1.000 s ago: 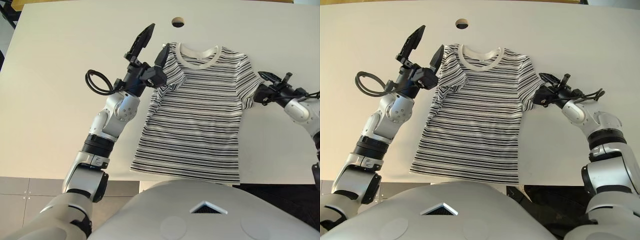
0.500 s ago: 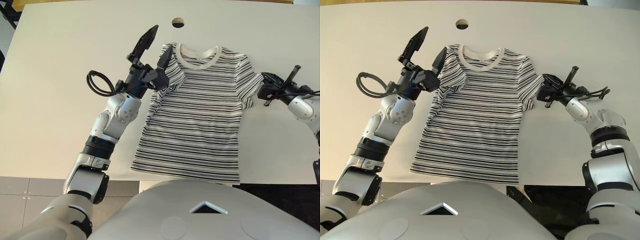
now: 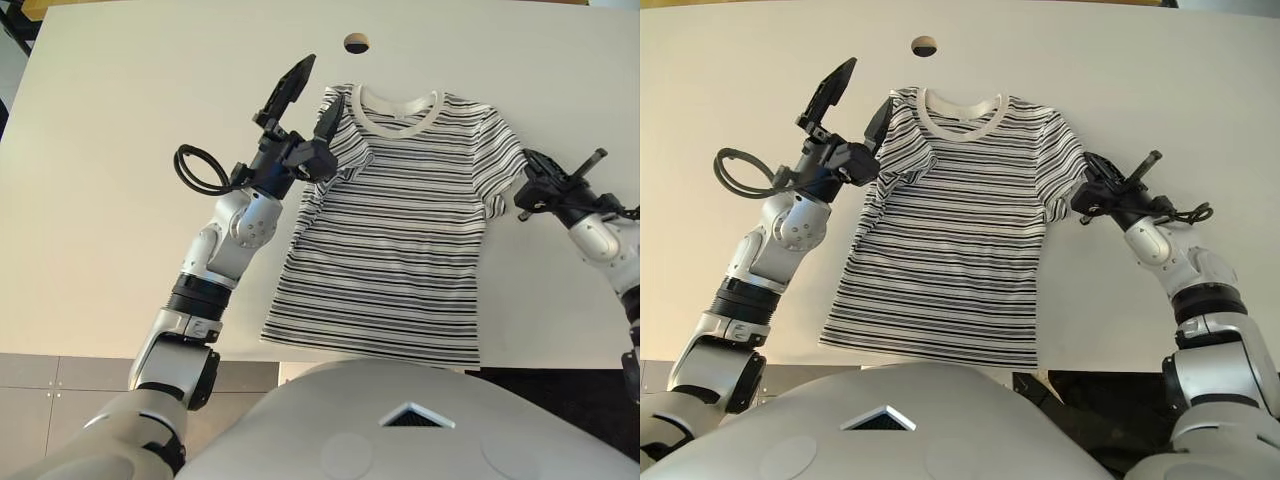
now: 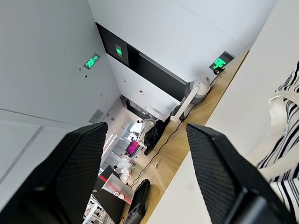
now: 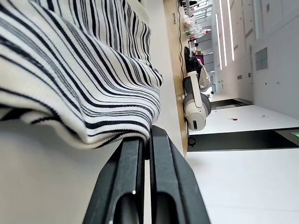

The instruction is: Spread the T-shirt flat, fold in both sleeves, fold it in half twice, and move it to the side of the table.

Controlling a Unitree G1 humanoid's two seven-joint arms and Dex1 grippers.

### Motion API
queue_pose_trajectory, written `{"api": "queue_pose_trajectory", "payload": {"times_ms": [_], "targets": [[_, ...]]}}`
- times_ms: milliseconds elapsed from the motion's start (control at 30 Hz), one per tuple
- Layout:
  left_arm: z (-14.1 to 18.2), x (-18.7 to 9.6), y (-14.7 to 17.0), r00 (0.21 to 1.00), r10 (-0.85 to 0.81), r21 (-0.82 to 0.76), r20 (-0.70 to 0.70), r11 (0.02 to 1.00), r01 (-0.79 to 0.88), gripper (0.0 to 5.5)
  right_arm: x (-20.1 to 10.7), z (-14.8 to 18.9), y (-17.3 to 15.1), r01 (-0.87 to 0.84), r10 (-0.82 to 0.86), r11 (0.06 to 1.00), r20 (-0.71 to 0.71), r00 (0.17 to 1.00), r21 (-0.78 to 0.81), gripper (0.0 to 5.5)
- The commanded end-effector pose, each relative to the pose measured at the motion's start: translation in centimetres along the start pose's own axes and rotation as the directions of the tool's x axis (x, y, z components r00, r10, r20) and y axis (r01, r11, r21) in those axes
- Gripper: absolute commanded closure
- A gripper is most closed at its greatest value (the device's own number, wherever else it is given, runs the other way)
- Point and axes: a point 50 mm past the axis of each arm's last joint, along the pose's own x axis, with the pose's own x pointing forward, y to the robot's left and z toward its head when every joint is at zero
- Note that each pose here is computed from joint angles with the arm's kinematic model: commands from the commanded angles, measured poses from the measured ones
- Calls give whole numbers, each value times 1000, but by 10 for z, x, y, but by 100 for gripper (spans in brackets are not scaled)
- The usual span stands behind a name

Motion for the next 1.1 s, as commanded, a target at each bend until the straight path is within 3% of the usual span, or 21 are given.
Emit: {"api": "queue_pose_trajectory", "payload": {"times_ms": [33,367,900,1100], "targets": [[-8,-5,-1,999,-5,-6,-43,1000,5,237,7,10,-8,37,-37,999,27,999,-13,539],[-10,1,-9,999,-15,-37,-49,999,13,237,31,44,-25,82,-73,995,127,989,-63,539],[-14,11,-25,998,-40,-75,-52,997,36,237,56,90,0,-13,45,990,229,972,-138,539],[-16,15,-27,998,-40,-82,-49,996,36,237,55,104,2,11,27,991,284,958,-132,432]]}}
